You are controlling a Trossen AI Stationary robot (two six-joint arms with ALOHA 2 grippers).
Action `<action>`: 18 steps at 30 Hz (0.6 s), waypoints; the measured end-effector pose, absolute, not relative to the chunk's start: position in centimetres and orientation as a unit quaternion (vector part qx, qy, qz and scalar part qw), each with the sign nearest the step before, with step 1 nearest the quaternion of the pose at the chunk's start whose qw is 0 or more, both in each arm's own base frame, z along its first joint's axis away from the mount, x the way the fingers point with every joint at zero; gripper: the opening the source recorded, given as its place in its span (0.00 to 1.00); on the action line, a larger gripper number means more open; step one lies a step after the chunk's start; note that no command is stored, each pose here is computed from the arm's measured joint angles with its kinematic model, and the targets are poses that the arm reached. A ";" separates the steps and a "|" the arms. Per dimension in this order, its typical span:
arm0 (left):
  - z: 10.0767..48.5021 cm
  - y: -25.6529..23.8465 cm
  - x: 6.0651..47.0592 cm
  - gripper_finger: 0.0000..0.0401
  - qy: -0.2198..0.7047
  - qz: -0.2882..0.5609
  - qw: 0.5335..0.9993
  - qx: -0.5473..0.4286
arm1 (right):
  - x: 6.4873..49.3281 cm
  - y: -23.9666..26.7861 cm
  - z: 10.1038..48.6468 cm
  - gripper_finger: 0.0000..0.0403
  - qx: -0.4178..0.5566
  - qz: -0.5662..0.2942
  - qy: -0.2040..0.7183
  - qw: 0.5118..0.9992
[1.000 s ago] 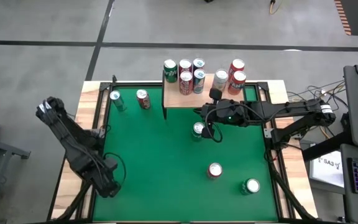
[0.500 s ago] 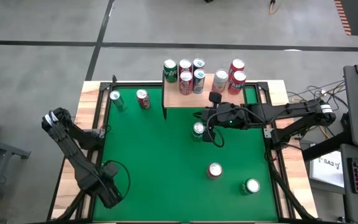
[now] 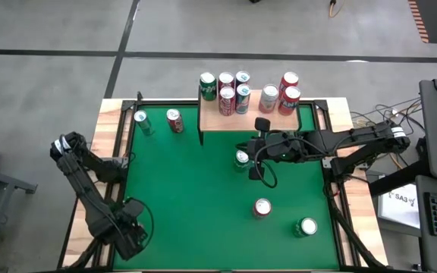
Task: Place canned beverage on shelf
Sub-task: Put the pink white soda can aligned with the red white soda can on the shelf
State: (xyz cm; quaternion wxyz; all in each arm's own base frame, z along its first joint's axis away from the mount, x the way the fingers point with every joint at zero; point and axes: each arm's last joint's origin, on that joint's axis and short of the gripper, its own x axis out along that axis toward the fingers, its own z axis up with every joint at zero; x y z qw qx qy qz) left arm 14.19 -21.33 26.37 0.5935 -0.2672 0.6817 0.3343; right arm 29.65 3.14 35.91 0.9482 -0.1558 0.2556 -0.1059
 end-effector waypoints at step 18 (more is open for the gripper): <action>22.5 -21.7 13.0 0.86 0.664 0.350 0.596 -0.285 | 29.6 3.2 35.8 0.02 -0.150 -0.106 0.259 0.948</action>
